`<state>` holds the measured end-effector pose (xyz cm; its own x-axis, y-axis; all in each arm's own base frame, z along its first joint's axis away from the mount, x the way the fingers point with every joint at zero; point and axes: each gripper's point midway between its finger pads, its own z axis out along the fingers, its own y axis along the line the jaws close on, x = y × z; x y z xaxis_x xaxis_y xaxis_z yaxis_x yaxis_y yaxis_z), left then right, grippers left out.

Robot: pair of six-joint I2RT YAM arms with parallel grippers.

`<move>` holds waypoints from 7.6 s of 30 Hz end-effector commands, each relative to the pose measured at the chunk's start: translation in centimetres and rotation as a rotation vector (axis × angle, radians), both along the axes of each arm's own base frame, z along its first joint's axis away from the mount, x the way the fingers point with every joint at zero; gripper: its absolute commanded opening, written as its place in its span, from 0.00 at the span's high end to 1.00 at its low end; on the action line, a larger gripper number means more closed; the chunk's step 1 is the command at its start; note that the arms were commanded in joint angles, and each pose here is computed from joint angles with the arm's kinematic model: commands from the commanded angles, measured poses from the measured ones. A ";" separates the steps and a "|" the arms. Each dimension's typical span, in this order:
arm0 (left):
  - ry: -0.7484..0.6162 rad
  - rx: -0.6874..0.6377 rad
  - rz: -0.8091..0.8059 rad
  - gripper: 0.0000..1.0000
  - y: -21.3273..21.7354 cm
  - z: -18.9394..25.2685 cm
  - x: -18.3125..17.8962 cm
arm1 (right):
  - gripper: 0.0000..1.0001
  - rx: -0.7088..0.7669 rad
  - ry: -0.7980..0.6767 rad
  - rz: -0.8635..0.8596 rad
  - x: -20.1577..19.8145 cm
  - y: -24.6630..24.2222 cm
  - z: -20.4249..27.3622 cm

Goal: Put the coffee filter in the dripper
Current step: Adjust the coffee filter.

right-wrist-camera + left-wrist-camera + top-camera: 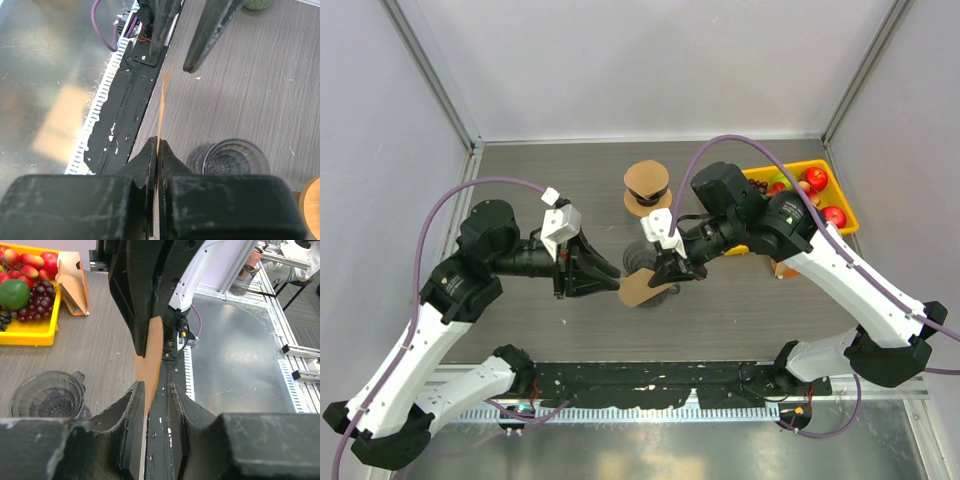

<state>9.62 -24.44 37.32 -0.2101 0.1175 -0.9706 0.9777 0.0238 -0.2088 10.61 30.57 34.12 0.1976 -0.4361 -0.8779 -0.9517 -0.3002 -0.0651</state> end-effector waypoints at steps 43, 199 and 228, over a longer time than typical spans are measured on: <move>0.008 -0.030 -0.014 0.79 -0.8 0.8 0.8 | 0.95 0.043 -0.022 0.036 -0.5 0.4 1.3; 0.052 -0.041 0.014 0.51 0.9 -0.3 0.0 | 0.95 0.107 -0.114 0.018 -0.2 0.0 0.7; 0.036 -0.058 -0.003 0.62 -0.8 0.3 1.0 | 0.95 0.103 -0.075 0.024 0.1 1.1 1.0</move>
<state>10.97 -25.32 35.84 -0.3253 0.0968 -0.9406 0.9456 0.0319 -0.3237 10.56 31.13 33.23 0.2639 -0.3816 -0.8859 -0.9368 -0.3202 -0.1412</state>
